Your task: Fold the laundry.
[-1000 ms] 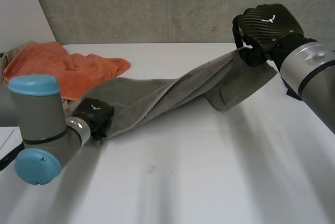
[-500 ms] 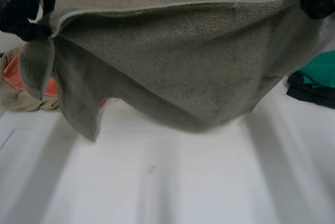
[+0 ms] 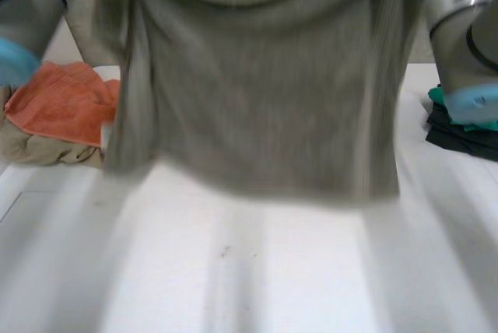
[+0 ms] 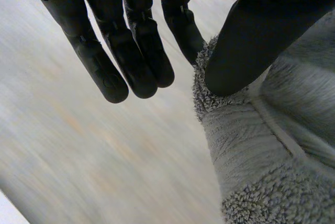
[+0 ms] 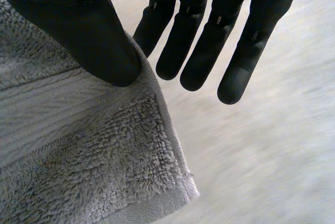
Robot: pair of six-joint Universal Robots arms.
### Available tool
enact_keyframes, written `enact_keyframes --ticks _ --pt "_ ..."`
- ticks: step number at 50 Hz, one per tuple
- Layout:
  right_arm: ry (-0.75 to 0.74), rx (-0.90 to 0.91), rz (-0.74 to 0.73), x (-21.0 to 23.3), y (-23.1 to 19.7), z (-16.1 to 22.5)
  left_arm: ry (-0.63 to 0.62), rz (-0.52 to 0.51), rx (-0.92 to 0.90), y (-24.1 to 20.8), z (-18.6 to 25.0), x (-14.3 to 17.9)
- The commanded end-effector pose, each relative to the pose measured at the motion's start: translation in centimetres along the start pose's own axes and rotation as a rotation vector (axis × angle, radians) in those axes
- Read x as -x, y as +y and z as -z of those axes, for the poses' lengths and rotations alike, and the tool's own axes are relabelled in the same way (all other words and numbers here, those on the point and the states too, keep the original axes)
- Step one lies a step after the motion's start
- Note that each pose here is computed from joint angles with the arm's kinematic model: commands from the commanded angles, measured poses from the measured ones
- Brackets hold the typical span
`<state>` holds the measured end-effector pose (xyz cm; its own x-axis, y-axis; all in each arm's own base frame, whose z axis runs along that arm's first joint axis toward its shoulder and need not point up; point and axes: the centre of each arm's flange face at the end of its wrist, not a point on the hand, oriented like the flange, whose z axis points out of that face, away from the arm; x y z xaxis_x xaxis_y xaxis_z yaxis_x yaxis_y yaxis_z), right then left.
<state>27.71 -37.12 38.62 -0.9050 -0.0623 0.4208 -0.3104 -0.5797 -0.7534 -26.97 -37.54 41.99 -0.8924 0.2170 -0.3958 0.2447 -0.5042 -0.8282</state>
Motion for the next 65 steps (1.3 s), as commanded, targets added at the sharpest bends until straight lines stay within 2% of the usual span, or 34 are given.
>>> enact_keyframes --ticks 1,5,8,14,19,24,28,34,38,55,65 --pt "0.234 -0.284 -0.082 -3.6 -4.7 -2.8 -0.164 0.113 -0.279 -6.4 -1.1 3.4" --pt "0.213 -0.269 -0.078 -3.6 -4.9 -2.4 -0.141 0.154 -0.239 -5.9 -0.7 3.0" --pt "0.166 -0.21 -0.085 -3.1 -3.7 -1.7 -0.119 0.165 -0.141 -3.7 -0.3 2.3" --pt "0.037 -0.035 -0.096 -2.1 0.1 1.1 -0.051 0.174 0.091 2.1 1.7 0.4" --pt "-0.134 0.152 -0.08 0.1 4.2 5.0 0.044 0.172 0.293 7.4 4.8 -1.9" --pt "-0.316 0.388 -0.065 3.0 9.4 10.9 0.2 0.13 0.519 14.0 9.6 -5.1" --pt "-0.426 0.51 -0.031 4.8 12.3 14.9 0.28 0.075 0.622 18.5 12.3 -6.9" --pt "-0.521 0.565 0.038 6.5 14.3 18.1 0.351 -0.028 0.716 23.4 14.8 -8.7" --pt "-0.533 0.56 0.049 6.9 14.2 18.4 0.368 -0.074 0.722 24.0 15.0 -8.8" --pt "-0.43 0.476 -0.094 5.4 9.9 15.8 0.328 -0.101 0.675 21.8 16.6 -8.3" --pt "-0.456 0.451 -0.187 6.3 4.9 15.7 0.38 -0.065 0.621 19.5 17.2 -12.0"
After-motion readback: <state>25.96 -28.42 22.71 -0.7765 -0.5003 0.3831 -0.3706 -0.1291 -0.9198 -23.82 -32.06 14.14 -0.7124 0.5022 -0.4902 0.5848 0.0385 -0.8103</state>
